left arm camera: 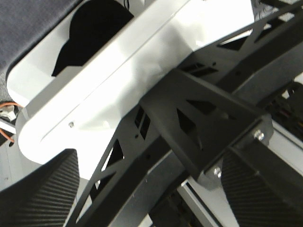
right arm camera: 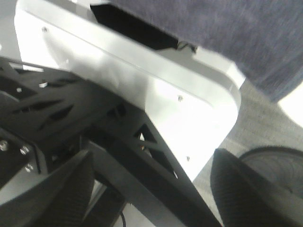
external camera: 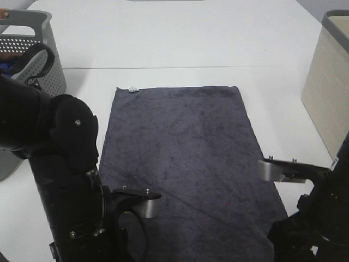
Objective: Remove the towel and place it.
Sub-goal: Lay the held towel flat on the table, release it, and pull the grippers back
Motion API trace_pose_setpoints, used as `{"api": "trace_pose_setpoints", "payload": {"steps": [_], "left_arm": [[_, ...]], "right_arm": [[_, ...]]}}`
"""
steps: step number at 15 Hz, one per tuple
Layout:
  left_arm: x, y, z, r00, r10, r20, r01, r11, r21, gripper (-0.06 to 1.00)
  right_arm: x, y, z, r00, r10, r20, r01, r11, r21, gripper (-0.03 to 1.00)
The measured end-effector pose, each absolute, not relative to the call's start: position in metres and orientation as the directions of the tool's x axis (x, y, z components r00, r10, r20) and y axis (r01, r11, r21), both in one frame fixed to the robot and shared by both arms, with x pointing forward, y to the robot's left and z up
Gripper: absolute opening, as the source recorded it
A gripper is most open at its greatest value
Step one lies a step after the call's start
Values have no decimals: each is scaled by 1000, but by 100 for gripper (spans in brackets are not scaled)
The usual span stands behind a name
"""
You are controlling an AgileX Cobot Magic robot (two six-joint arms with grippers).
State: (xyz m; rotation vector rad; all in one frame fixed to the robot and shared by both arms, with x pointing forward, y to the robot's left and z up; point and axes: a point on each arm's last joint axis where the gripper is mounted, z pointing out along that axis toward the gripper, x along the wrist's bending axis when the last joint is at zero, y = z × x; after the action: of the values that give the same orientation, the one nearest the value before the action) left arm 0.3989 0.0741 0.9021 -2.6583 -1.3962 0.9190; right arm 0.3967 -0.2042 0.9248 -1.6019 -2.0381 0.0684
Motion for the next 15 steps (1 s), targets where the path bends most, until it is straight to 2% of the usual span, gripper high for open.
{"api": "trace_pose_setpoints", "payload": {"steps": [3,7,8,11,15], "left_arm": [[408,65,918,478,717,-508,716,-653,-248,77],[434,43,953,554,664,-502,713,-690,-125,77],[456,35,979,605,658,-449,728,-685,-24,77],[493,35,1015,633,691,-349,760,-641,111,77],[531,64,1034,569,753,-331,821,-546,169,77]], "right_arm": [[415,-202,955,-194,916,352,936,281,-213,68],[437,-205,997,-262,932,251,958,284,-51,68],[448,-203,1021,-295,926,237,955,295,35,68],[464,-199,1052,-327,919,222,942,300,148,68],[479,-206,1076,-317,937,145,931,279,234,68]]}}
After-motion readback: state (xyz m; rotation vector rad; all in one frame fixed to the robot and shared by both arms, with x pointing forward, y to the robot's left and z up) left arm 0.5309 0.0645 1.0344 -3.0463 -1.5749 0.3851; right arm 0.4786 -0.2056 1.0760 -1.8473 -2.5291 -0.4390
